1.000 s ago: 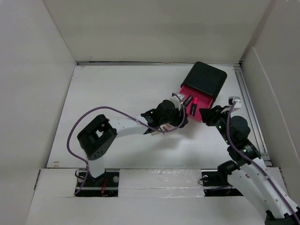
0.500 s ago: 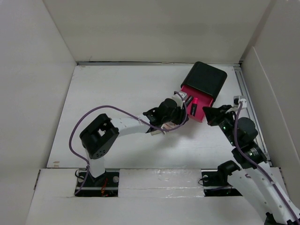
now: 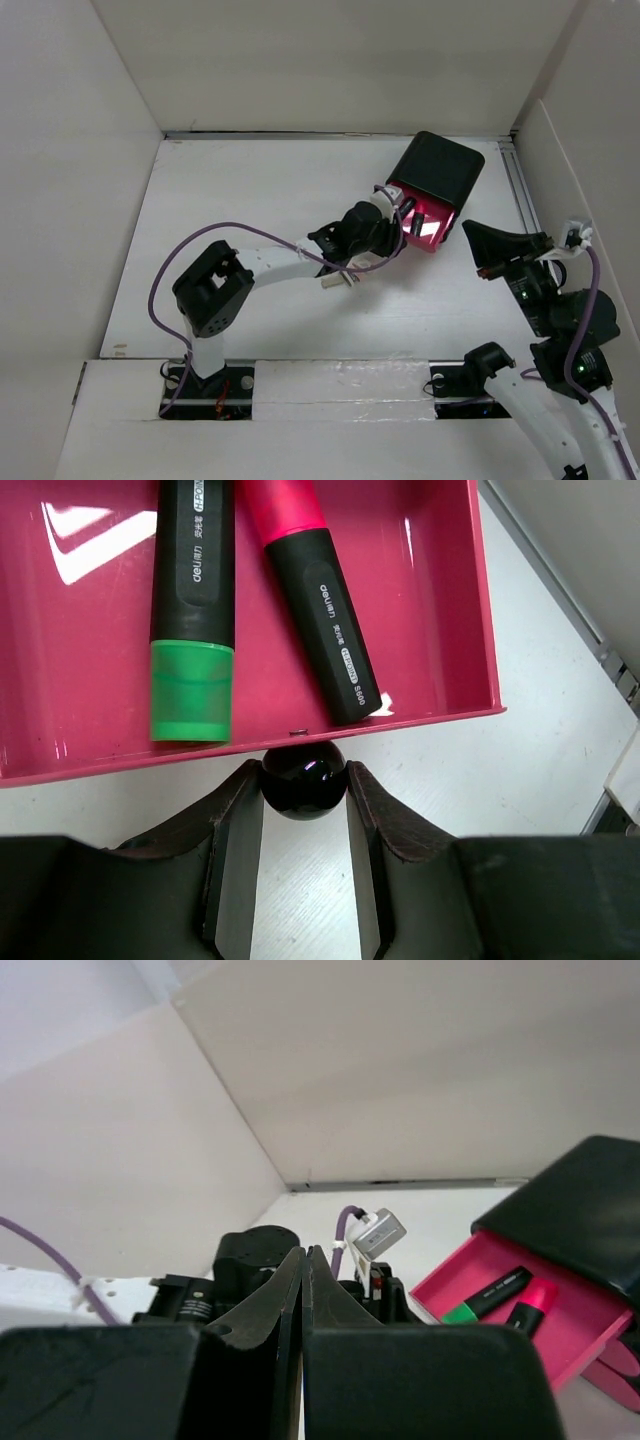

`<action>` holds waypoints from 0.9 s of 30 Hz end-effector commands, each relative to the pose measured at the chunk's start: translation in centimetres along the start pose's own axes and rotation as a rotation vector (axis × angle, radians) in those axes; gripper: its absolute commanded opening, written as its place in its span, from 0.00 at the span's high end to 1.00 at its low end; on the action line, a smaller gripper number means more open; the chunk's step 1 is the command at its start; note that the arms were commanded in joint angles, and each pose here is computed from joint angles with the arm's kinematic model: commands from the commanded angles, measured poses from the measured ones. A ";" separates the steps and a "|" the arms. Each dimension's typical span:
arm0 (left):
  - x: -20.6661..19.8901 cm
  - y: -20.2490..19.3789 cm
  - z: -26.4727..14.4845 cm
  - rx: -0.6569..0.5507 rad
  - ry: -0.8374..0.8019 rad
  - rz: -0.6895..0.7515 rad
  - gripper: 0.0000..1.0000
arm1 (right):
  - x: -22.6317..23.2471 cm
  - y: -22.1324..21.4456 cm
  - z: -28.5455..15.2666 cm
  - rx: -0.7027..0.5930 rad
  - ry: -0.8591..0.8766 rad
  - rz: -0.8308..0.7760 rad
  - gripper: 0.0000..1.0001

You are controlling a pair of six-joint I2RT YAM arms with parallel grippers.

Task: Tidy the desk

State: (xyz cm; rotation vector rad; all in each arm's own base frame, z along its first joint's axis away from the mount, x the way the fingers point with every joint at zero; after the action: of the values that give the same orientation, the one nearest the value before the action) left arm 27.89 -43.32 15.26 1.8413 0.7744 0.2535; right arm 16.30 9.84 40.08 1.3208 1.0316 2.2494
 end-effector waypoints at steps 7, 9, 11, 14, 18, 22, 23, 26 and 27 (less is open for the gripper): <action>-0.9 6.8 1.0 -0.160 0.000 0.038 1.00 | 2.1 1.4 -0.8 -0.046 0.089 0.008 1.00; -0.9 7.2 1.4 -0.165 0.002 0.049 1.00 | 1.9 1.0 -0.6 -0.028 0.086 0.015 0.99; -0.9 7.5 2.2 -0.170 0.005 0.062 1.00 | 1.9 0.7 -0.6 -0.016 0.086 0.018 0.99; -0.8 8.1 3.1 -0.176 0.016 0.066 1.00 | 1.5 0.4 -0.6 -0.009 0.071 0.016 0.99; 0.2 8.6 4.4 -0.188 0.061 0.055 1.00 | 1.0 0.0 -0.5 0.002 0.058 0.019 0.99; 1.3 8.7 6.0 -0.191 0.102 0.035 0.98 | 0.5 -0.7 -0.3 0.017 0.047 0.026 0.99; 1.3 8.7 6.3 -0.192 0.103 0.032 0.97 | 0.4 -0.8 -0.2 0.018 0.044 0.025 0.99; 2.1 8.7 7.2 -0.193 0.119 0.017 0.95 | 0.1 -1.1 0.0 0.026 0.032 0.024 0.99; 2.1 8.7 7.4 -0.192 0.120 0.017 0.95 | 0.0 -1.1 0.0 0.027 0.031 0.023 0.99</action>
State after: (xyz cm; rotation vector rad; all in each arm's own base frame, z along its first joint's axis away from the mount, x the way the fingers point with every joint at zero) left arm 35.27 -49.03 17.39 1.7360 0.7940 0.4074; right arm 16.17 10.27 39.03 1.3291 1.0630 2.2633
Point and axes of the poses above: each gripper's point midway between its finger pads, its own z axis out along the fingers, its own x axis along the line the jaws close on, y = z × x, the point moved 2 cm from there along -z, back along the fingers, and after that the axes turned 14 degrees about z, right-handed, at the moved point
